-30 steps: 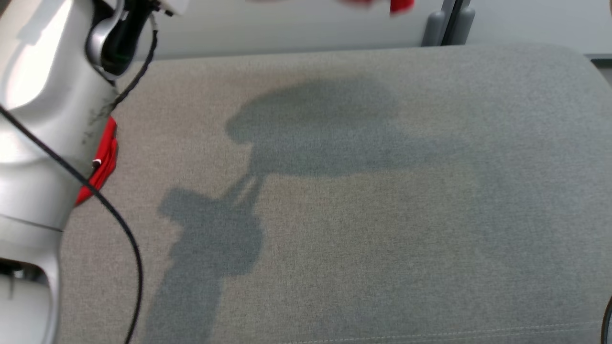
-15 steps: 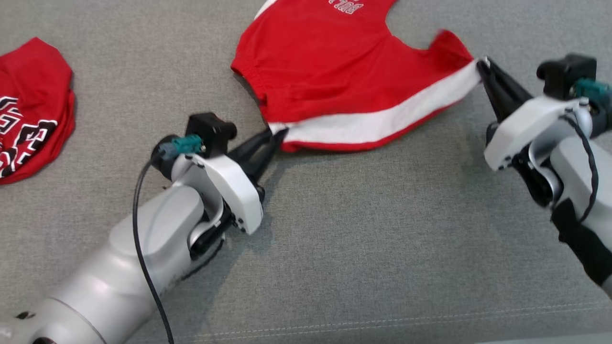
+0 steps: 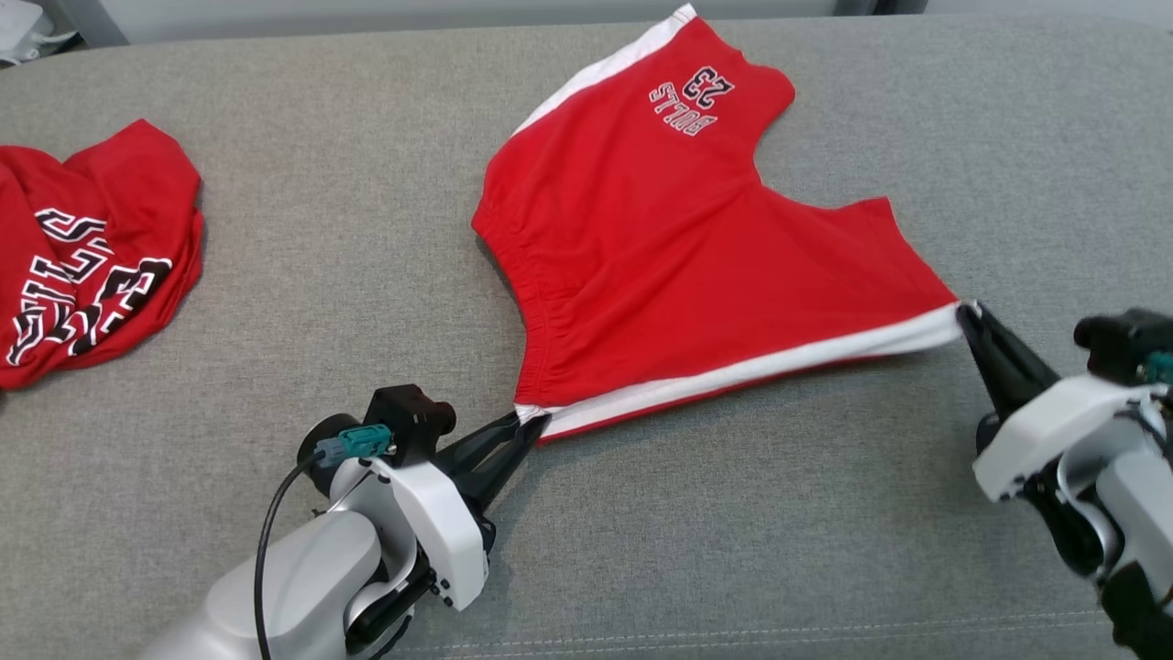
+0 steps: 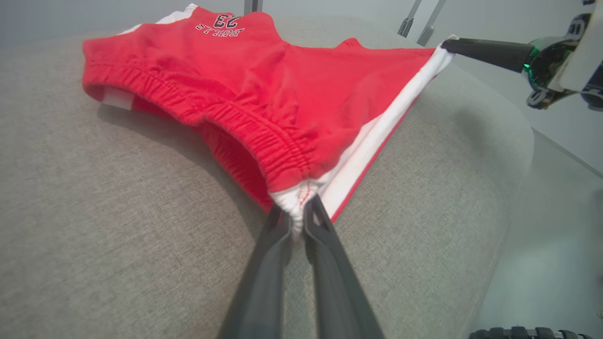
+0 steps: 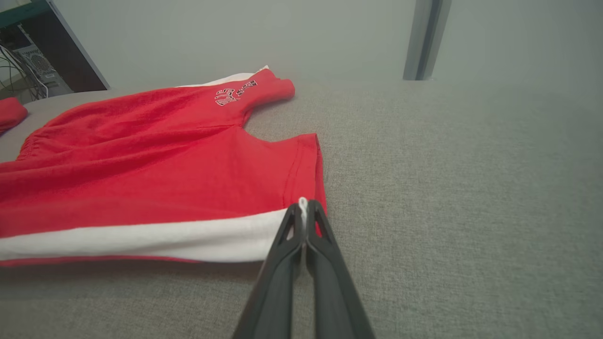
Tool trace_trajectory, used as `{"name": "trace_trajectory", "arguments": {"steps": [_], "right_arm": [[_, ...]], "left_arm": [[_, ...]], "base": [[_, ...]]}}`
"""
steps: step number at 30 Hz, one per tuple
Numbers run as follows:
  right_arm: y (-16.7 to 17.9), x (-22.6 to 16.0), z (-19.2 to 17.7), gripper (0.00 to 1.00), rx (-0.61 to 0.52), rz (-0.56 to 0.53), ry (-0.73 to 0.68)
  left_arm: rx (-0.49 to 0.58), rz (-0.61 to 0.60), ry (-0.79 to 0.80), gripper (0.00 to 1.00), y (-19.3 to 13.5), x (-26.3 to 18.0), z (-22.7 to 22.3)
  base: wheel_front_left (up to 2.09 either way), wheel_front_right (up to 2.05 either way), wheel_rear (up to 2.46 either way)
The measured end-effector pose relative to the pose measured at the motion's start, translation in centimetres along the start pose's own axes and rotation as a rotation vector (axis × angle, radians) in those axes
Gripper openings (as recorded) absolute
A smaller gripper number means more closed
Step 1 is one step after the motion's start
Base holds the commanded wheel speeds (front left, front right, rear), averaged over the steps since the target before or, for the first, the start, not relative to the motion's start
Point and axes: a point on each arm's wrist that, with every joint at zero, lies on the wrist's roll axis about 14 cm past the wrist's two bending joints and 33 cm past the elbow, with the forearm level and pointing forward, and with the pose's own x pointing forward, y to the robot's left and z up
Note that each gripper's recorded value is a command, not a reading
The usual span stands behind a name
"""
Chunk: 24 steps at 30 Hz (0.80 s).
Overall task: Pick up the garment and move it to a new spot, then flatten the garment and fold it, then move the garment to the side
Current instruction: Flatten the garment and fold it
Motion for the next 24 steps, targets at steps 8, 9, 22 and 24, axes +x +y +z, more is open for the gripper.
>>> {"name": "trace_trajectory", "arguments": {"steps": [8, 9, 22, 24], "right_arm": [[0.3, -3.6, -3.8, 0.00, 0.010, -0.013, 0.060], [0.2, -3.9, -4.2, 0.00, 0.015, -0.020, 0.066], [0.7, -7.8, -8.2, 0.00, 0.081, -0.081, 0.121], [1.0, -8.0, -8.4, 0.00, 0.078, -0.078, 0.124]], "left_arm": [[-0.055, 0.000, 0.061, 0.00, -1.0, -1.2, -2.5], [-0.069, 0.003, 0.076, 0.00, -1.1, -1.4, -3.1], [-0.115, 0.054, 0.149, 0.00, -0.9, -1.9, -5.2], [-0.135, 0.064, 0.157, 0.00, -1.0, -1.9, -5.7]], "base": [[0.00, 0.00, 0.00], [0.00, 0.00, 0.00], [0.00, 0.00, 0.00], [0.00, 0.00, 0.00]]}}
